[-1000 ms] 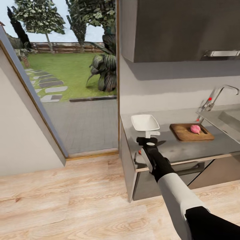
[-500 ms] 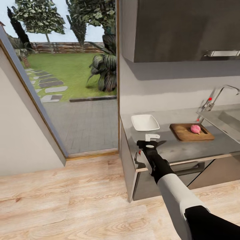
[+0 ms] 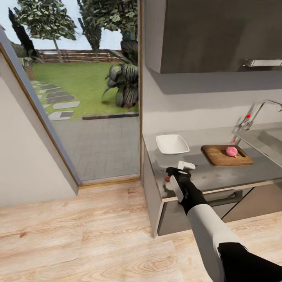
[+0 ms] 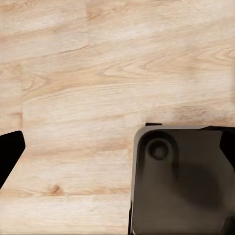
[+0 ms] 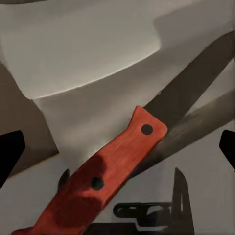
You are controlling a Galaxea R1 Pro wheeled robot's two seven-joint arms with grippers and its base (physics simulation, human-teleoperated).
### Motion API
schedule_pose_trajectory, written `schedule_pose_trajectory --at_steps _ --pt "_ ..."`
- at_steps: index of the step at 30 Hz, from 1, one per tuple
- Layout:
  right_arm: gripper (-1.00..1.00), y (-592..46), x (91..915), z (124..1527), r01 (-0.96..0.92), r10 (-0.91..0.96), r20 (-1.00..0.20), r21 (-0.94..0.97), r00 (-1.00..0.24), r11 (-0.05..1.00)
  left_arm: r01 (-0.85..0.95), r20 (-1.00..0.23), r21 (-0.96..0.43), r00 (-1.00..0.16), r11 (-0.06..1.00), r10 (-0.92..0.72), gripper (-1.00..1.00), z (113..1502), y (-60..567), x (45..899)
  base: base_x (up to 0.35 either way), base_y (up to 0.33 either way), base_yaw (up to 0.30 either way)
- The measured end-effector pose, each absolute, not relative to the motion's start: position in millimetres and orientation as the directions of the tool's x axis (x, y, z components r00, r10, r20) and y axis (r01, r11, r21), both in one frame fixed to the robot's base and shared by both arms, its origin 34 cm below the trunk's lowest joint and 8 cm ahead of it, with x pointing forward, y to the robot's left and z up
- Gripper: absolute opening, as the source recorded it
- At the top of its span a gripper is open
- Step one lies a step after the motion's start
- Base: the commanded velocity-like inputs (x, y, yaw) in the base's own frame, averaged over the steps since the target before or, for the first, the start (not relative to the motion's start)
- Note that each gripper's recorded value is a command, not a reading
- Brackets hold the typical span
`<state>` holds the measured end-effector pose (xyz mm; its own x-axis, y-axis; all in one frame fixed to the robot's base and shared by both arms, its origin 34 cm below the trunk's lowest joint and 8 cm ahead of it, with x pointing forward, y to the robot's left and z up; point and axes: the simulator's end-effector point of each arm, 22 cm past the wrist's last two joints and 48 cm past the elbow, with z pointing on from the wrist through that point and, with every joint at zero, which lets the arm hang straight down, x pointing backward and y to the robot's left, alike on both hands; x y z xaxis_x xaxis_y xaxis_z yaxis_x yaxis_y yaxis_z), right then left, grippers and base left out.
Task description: In the kitchen, take the Vidalia onion out of the sink, dice it on the chopping board with the paring knife, put the diced onion into the bowl on the countertop, then place both the paring knife and the chopping board into the sink.
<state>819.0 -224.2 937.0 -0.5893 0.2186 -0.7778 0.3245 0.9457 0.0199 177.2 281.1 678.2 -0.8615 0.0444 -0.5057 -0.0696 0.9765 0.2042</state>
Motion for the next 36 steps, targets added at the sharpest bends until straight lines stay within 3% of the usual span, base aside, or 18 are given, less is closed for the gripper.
schedule_pose_trajectory --at_steps 36 --pt "1.00 -251 808 935 0.423 0.242 -0.773 -0.037 -0.586 0.905 -0.070 -0.500 0.198 -0.865 0.978 0.039 1.00 677 275 174 0.015 0.042 0.000"
